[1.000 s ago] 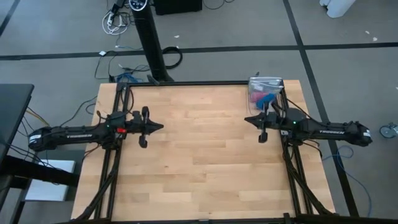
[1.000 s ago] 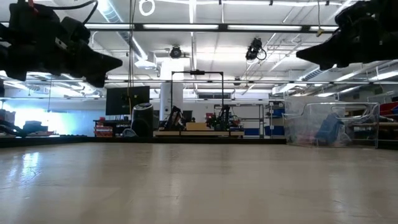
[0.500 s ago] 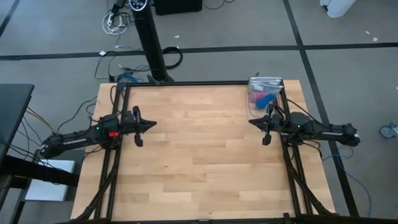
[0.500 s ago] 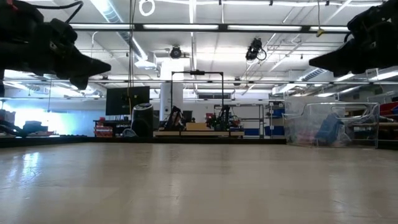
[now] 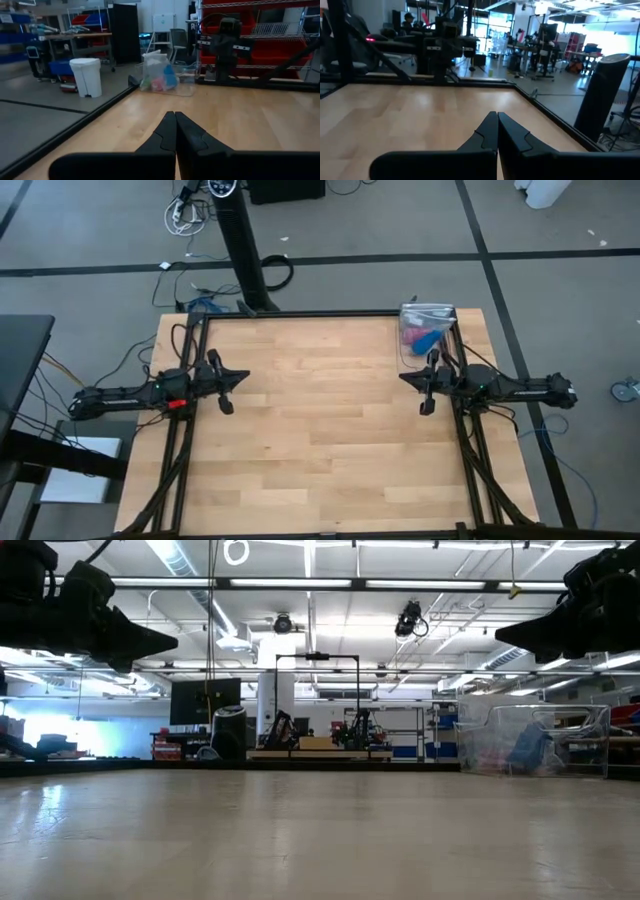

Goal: Roll bandage
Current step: Return to Home Position

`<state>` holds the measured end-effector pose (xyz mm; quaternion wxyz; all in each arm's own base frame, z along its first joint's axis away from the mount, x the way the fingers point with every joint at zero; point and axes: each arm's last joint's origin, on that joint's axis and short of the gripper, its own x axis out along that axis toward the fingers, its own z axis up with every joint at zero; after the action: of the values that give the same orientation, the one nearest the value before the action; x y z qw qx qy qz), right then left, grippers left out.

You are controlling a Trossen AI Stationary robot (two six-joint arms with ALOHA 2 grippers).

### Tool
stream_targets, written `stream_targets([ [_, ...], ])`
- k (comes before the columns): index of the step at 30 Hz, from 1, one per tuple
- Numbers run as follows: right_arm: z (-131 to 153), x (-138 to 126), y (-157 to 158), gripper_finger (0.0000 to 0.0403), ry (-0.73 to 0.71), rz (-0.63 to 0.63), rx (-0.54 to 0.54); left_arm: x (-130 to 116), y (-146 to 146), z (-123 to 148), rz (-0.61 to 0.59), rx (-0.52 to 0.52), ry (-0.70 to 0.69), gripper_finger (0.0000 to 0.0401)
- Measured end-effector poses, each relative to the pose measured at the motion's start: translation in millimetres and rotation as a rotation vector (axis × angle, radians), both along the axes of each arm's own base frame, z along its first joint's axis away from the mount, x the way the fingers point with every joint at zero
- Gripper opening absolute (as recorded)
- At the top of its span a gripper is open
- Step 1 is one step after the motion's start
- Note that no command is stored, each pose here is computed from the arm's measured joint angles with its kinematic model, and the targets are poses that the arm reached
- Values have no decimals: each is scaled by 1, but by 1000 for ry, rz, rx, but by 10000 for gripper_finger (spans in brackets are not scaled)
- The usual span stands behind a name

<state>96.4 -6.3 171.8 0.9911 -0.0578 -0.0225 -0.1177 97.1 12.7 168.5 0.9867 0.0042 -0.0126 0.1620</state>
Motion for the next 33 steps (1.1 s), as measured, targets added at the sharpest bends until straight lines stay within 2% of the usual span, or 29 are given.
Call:
stream_targets([
  [7,-1,1,3,0,0,101,43,0,0,0,-6,15,-1,1],
  [11,-2,1,1,0,5,107,86,0,0,0,-8,22,4,1],
  [28,-7,3,-10,15,62,-4,68,0,0,0,1,-67,-24,3],
  [33,-7,3,-10,9,79,-6,-2,0,0,0,4,-40,-15,3],
])
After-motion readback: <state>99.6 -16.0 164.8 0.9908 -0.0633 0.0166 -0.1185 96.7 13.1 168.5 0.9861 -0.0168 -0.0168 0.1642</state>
